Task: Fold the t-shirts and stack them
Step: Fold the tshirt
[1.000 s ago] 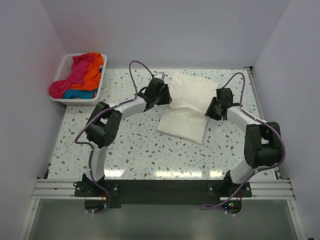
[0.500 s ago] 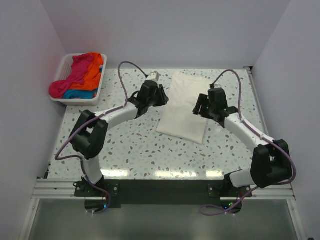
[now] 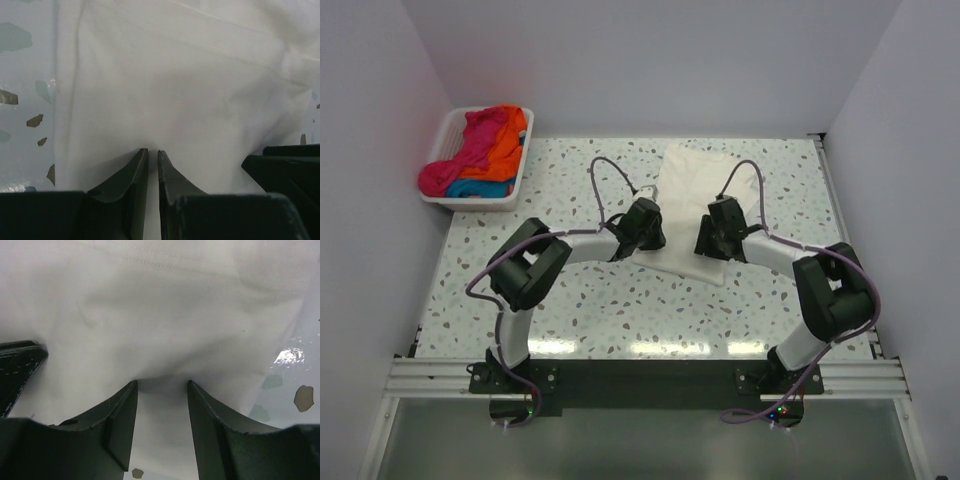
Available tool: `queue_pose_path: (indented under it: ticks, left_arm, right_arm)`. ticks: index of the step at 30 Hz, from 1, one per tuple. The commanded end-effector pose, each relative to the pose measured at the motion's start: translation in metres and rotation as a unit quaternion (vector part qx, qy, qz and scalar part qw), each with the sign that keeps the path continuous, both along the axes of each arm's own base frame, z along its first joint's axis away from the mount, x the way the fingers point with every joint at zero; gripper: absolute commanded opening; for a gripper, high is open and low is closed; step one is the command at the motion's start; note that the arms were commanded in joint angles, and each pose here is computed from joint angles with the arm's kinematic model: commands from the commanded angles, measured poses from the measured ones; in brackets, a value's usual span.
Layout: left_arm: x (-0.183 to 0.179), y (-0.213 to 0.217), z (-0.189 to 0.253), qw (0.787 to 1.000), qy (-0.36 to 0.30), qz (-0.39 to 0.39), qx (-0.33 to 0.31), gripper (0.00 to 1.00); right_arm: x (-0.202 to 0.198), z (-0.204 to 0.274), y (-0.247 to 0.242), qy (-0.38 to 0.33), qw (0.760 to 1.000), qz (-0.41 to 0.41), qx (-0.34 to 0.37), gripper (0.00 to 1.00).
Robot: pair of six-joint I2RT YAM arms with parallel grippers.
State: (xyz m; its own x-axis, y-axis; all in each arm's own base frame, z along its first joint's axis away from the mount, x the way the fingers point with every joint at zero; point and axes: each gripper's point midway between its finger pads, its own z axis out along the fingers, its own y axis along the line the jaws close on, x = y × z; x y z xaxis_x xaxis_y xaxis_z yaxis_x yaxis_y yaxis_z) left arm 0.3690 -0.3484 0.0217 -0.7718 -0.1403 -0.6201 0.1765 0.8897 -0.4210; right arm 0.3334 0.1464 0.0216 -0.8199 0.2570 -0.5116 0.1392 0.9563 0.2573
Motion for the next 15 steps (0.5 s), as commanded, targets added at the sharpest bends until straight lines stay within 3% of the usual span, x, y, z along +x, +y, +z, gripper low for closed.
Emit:
queue_pose_path:
  ticks: [1, 5, 10, 15]
  left_arm:
    - [-0.016, 0.017, -0.019, 0.999, 0.019, 0.042, 0.029, 0.18]
    - [-0.046, 0.051, -0.040, 0.994, 0.047, 0.084, 0.046, 0.16]
    - [-0.077, 0.077, -0.031, 0.992, 0.047, 0.116, 0.025, 0.16]
    - [-0.134, 0.102, -0.034, 0.990, 0.062, 0.122, 0.017, 0.16]
  right_arm:
    - [-0.022, -0.033, -0.002, 0.040, 0.999, 0.003, -0.037, 0.49]
    - [-0.033, -0.037, 0.006, 0.045, 0.997, 0.026, -0.064, 0.49]
    - [-0.056, -0.041, 0.033, 0.046, 0.993, 0.073, -0.081, 0.50]
    - [-0.101, -0.047, 0.057, 0.052, 0.989, 0.117, -0.078, 0.50]
